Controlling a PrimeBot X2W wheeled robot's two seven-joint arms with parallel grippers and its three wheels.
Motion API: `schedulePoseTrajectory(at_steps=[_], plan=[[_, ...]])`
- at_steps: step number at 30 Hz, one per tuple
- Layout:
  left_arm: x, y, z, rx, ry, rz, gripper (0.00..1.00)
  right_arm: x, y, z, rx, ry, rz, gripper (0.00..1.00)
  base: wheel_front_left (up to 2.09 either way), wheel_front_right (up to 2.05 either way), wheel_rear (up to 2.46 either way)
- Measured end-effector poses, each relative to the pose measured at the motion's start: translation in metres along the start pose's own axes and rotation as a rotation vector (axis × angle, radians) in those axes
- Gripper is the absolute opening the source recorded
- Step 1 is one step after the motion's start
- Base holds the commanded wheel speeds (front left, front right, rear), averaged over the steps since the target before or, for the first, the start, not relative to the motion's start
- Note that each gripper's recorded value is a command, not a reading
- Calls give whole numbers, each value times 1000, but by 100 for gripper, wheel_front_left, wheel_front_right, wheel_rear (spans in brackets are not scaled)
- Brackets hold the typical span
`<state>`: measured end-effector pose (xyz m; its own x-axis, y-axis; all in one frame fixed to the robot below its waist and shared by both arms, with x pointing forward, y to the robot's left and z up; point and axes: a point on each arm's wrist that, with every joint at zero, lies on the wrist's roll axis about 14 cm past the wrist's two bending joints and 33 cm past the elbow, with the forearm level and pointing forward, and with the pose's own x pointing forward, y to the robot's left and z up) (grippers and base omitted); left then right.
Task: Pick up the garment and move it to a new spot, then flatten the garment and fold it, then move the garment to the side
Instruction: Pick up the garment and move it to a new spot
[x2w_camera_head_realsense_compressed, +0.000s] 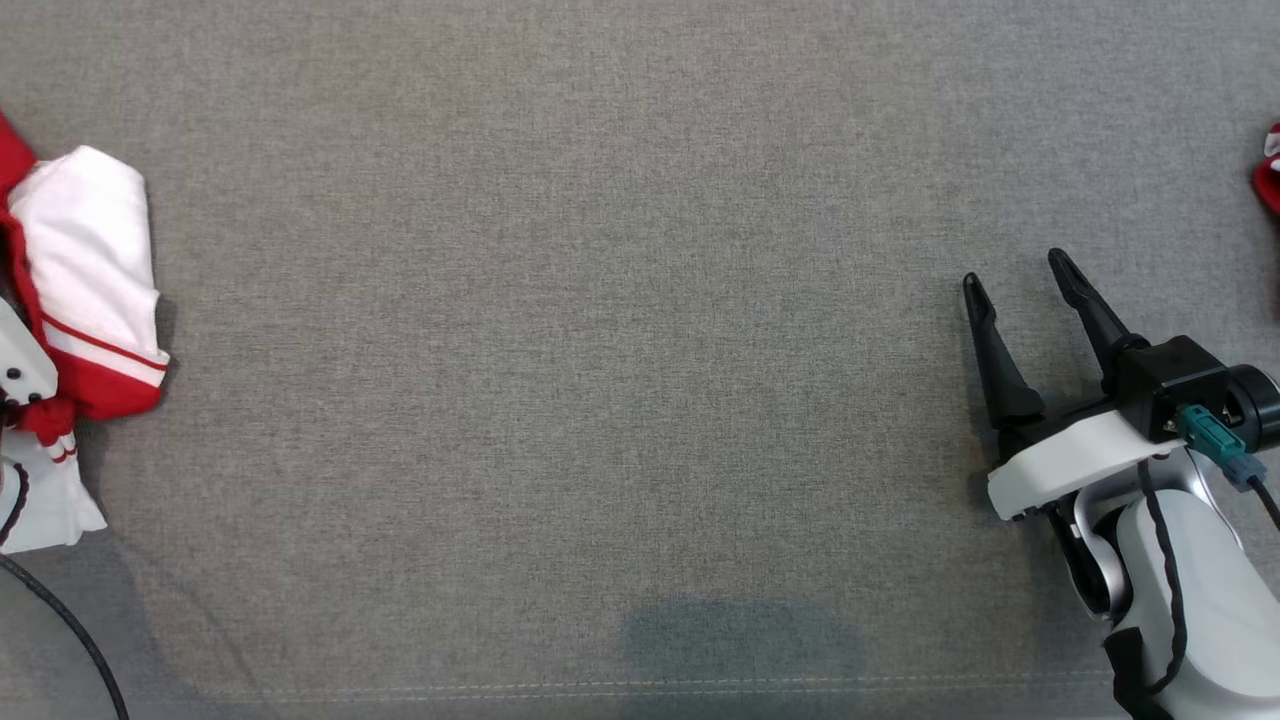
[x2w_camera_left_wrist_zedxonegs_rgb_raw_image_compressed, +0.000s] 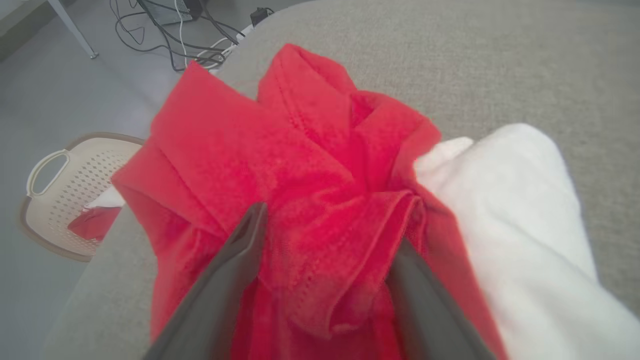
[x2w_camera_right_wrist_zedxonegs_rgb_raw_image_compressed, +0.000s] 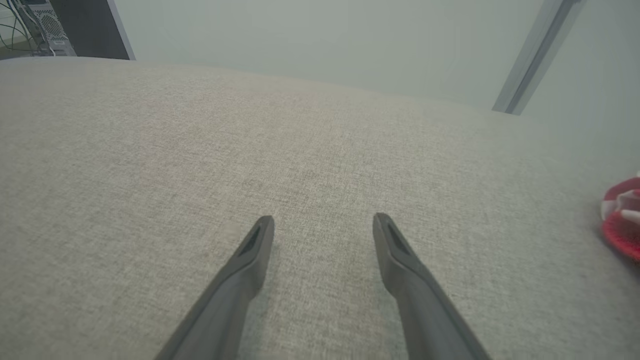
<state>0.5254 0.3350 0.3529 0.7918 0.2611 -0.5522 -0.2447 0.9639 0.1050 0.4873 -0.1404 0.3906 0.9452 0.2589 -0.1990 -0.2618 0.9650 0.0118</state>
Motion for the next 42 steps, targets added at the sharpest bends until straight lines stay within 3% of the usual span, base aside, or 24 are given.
schedulePoseTrajectory(at_steps=[2,3,4,5,8,17,27,29,35,42], plan=[[3,-1,-4,-2,16,4,100,-1,-2,-4,3,9,-6,100,0,0,0],[5,-2,-1,-5,10,4,82,-1,-2,-5,4,11,-7,100,0,0,0],[6,-3,3,-6,-12,3,33,-1,-2,-5,7,11,-9,100,0,0,0],[6,-5,7,-2,-37,-2,0,0,-2,-5,9,10,-9,100,0,0,0],[2,-13,32,27,-140,-28,0,0,0,2,16,-8,-10,100,0,0,0],[-39,-57,172,82,-531,-175,0,-3,9,36,40,-86,-9,100,0,0,0],[-150,-160,264,109,-881,-489,0,-27,12,59,82,-135,-40,100,0,0,0],[-172,-184,267,104,-914,-564,0,-32,9,65,91,-151,-56,100,0,0,0],[-225,-295,201,34,-812,-880,0,-56,-9,76,95,-181,-123,100,0,0,0],[-265,-377,147,115,-717,-1122,0,-73,-25,71,90,-170,-177,100,0,0,0]])
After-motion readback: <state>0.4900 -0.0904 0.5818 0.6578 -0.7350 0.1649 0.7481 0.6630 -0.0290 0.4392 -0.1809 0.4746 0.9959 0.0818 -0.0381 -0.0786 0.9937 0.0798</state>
